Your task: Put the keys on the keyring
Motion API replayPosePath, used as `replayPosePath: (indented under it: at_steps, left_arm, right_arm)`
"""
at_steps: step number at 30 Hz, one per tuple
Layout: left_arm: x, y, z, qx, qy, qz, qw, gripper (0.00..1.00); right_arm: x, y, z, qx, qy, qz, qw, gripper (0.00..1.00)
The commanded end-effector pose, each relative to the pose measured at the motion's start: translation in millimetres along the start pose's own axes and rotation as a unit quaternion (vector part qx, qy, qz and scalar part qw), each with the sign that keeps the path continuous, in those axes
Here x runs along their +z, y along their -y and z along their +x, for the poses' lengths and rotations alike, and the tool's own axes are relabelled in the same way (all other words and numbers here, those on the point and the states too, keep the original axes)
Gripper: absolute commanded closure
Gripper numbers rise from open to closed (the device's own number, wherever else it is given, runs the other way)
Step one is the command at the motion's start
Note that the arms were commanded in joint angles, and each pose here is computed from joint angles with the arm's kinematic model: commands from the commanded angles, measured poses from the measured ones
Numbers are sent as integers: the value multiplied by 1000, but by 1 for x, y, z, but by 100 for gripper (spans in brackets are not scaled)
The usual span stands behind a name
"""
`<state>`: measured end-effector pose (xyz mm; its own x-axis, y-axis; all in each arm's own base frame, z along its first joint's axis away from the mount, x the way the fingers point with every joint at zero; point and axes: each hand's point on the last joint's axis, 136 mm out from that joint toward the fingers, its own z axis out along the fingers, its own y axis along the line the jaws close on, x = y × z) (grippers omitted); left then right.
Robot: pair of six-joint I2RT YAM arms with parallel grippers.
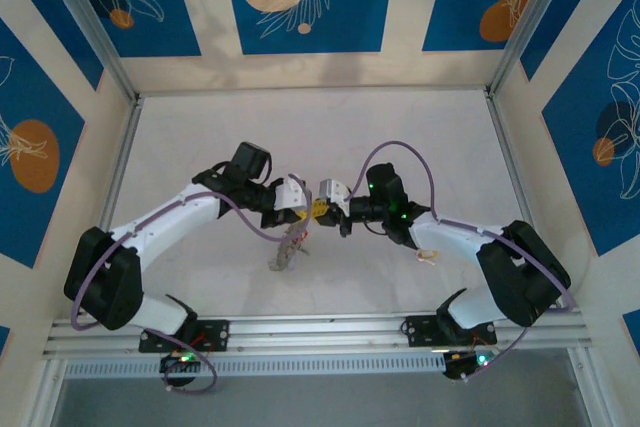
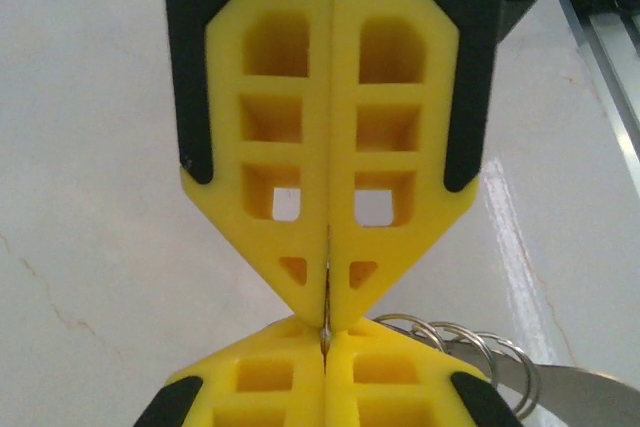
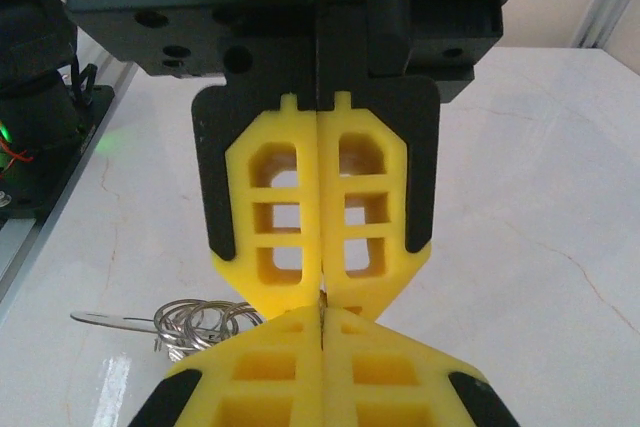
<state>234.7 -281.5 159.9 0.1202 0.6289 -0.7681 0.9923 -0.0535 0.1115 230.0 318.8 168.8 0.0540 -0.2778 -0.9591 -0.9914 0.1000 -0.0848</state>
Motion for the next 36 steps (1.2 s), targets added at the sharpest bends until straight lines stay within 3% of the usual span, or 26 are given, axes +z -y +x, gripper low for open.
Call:
replayPosePath:
  at_steps: [1,3,9,26,36]
  left_arm:
    - [-9,1,-20,35,29,-7,999,100]
    - [-11,1,-21,42,31,-16,999,100]
    - [-21,2,-33,49,56,-37,997,100]
    - [-25,16,-51,60,114,-20,991,100]
    - [-21,21,-53,76,121,-11,990,100]
  right_arm:
    - [-5,-7,-6,-30,12,3,999,96]
    - [-9,-11,-4,-39,13,5,999,76]
    - [-23,-17,-1,-29,25,20,999,64]
    - [-23,-18,-24,-55,84,38,994,74]
    - [-19,-17,-20,-48,79,36,995,71]
